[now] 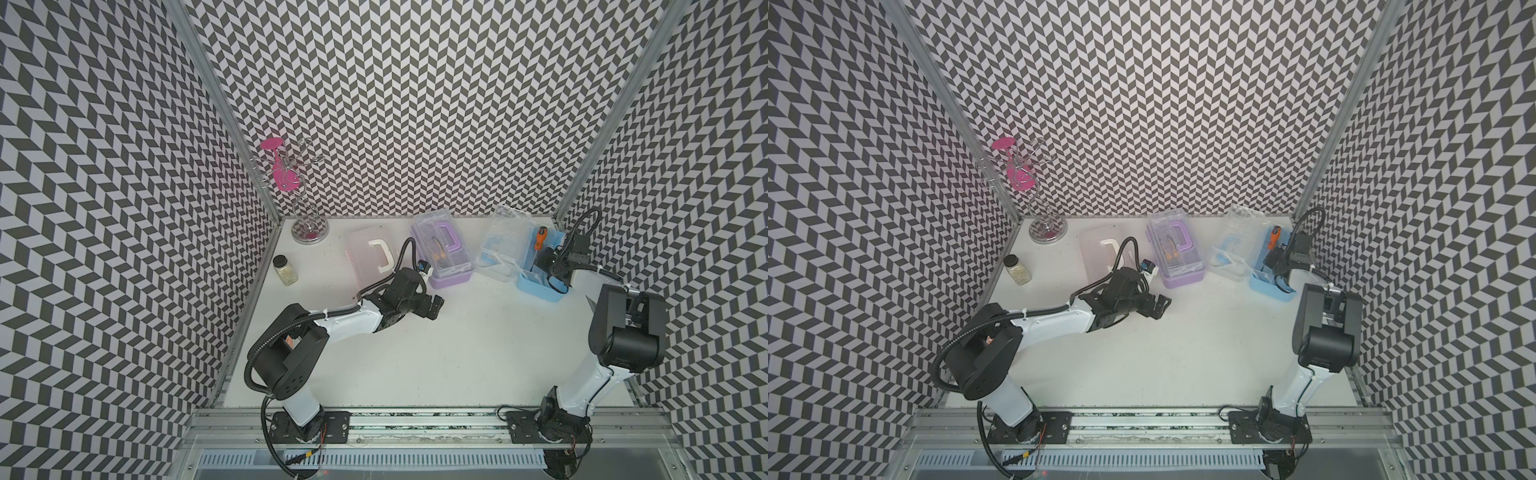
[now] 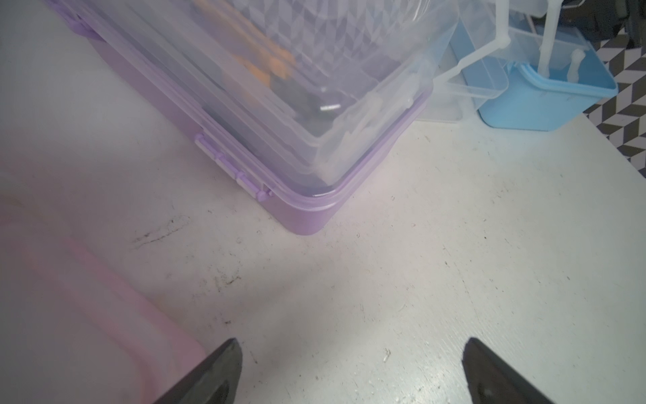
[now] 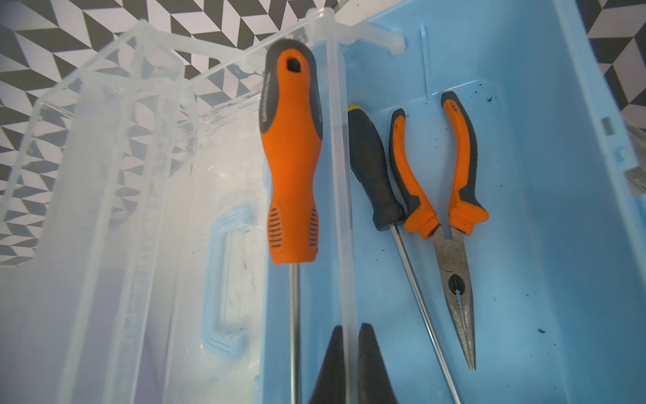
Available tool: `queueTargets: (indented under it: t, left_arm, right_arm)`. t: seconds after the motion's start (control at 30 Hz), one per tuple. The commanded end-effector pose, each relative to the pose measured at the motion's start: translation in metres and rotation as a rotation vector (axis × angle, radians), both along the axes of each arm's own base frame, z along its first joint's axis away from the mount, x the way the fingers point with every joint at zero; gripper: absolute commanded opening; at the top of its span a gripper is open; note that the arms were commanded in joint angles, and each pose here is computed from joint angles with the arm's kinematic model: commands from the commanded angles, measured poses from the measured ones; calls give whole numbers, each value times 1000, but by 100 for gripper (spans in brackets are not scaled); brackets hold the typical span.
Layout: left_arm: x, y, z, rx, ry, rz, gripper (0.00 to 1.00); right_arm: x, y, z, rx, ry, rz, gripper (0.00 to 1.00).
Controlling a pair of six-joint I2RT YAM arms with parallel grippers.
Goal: Close toolboxes
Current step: Move the toolbox to the center of the board.
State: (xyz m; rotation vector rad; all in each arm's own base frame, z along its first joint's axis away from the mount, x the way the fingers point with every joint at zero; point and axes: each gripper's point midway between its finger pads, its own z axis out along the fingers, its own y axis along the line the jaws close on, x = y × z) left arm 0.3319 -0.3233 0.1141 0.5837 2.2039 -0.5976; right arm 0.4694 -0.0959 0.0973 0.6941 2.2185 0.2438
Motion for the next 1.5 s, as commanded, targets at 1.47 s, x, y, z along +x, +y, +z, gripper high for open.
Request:
queueTargets:
  t: [1.47]
  left_arm:
    - [25,33,71,-135,-96,106,99]
  right_arm:
    - [-131,257,-18,130,67,681,0]
